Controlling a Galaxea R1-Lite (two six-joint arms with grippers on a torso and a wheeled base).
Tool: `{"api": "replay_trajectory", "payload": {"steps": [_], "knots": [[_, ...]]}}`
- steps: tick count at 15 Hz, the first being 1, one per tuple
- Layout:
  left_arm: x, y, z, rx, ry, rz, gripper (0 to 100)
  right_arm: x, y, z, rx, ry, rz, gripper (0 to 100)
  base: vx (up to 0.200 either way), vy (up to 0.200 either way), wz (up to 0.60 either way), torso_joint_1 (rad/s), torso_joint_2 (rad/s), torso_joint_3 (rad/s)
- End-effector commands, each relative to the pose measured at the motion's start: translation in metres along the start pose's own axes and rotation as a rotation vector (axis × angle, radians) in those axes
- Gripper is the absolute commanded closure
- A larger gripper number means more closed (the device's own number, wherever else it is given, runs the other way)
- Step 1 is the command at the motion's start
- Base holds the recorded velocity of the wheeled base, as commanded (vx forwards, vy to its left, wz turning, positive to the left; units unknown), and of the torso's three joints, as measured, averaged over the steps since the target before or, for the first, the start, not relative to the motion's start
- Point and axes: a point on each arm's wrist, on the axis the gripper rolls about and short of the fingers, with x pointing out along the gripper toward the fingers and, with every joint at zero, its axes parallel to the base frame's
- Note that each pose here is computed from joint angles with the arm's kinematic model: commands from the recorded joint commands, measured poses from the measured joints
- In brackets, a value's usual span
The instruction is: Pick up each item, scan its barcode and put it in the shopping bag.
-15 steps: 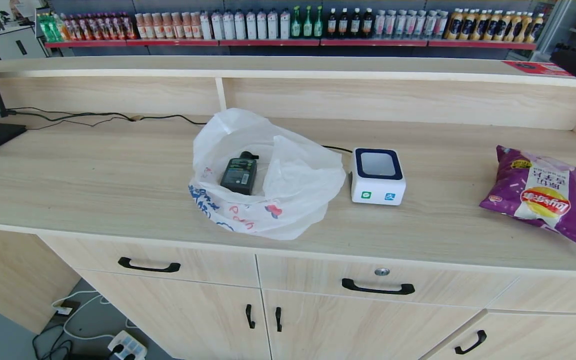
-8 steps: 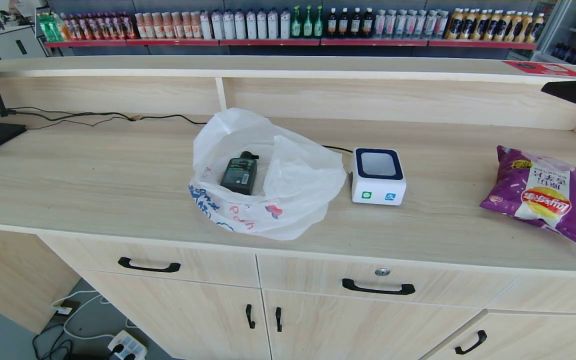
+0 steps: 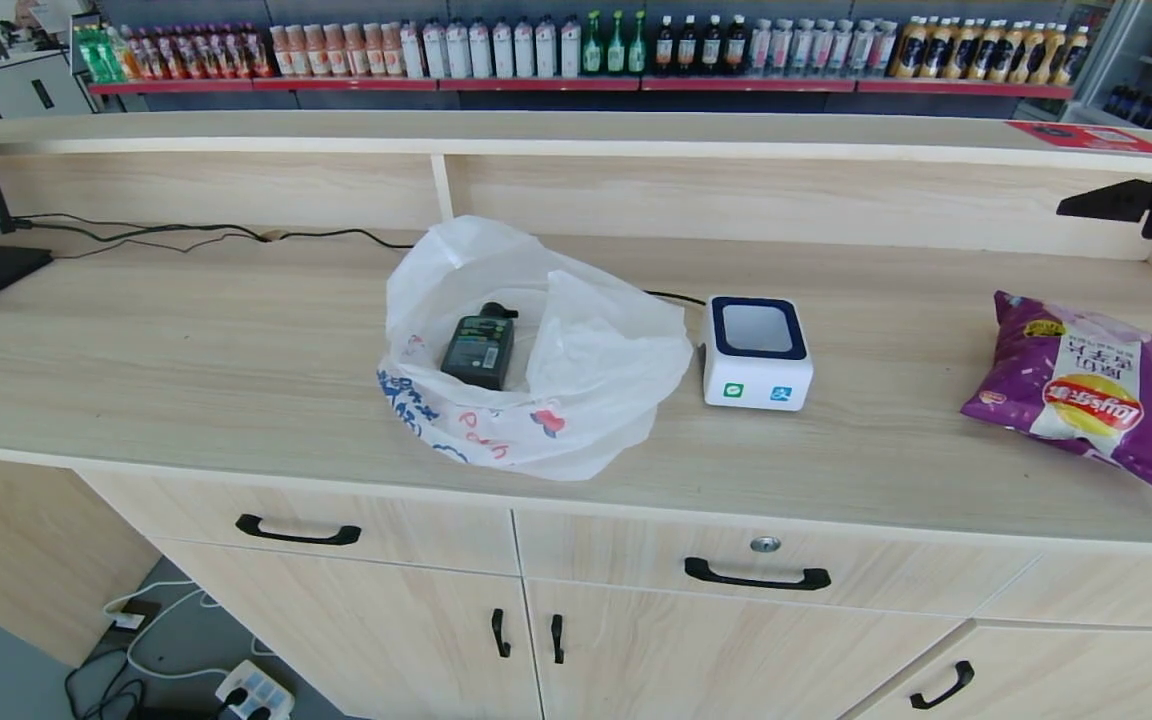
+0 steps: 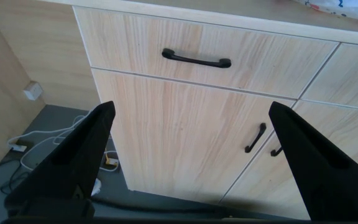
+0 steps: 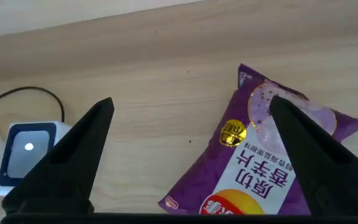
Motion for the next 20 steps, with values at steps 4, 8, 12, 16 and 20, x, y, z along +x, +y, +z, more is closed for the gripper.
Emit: {"api": "replay_trajectory", "payload": {"steps": [4, 8, 12, 16, 20], "knots": [[0.0, 0.0, 0.0, 0.0, 0.0, 0.0, 0, 0.029, -0.042, -0.033, -0.015, 0.289, -0.084, 0, 0.0, 0.0, 0.0, 0.0, 0.0, 0.0], [0.0, 0.0, 0.0, 0.0, 0.0, 0.0, 0, 0.036, -0.036, -0.03, 0.014, 0.302, -0.151, 0, 0.0, 0.0, 0.0, 0.0, 0.0, 0.0], [0.0, 0.0, 0.0, 0.0, 0.0, 0.0, 0, 0.021, -0.02, -0.031, 0.078, 0.361, -0.22, 0, 0.0, 0.0, 0.0, 0.0, 0.0, 0.0], [0.0, 0.0, 0.0, 0.0, 0.0, 0.0, 0, 0.019, -0.017, -0.027, 0.075, 0.39, -0.22, 0, 0.0, 0.0, 0.0, 0.0, 0.0, 0.0], [0.0, 0.0, 0.0, 0.0, 0.0, 0.0, 0, 0.029, -0.02, -0.034, 0.083, 0.451, -0.216, 0, 0.0, 0.0, 0.0, 0.0, 0.0, 0.0]]}}
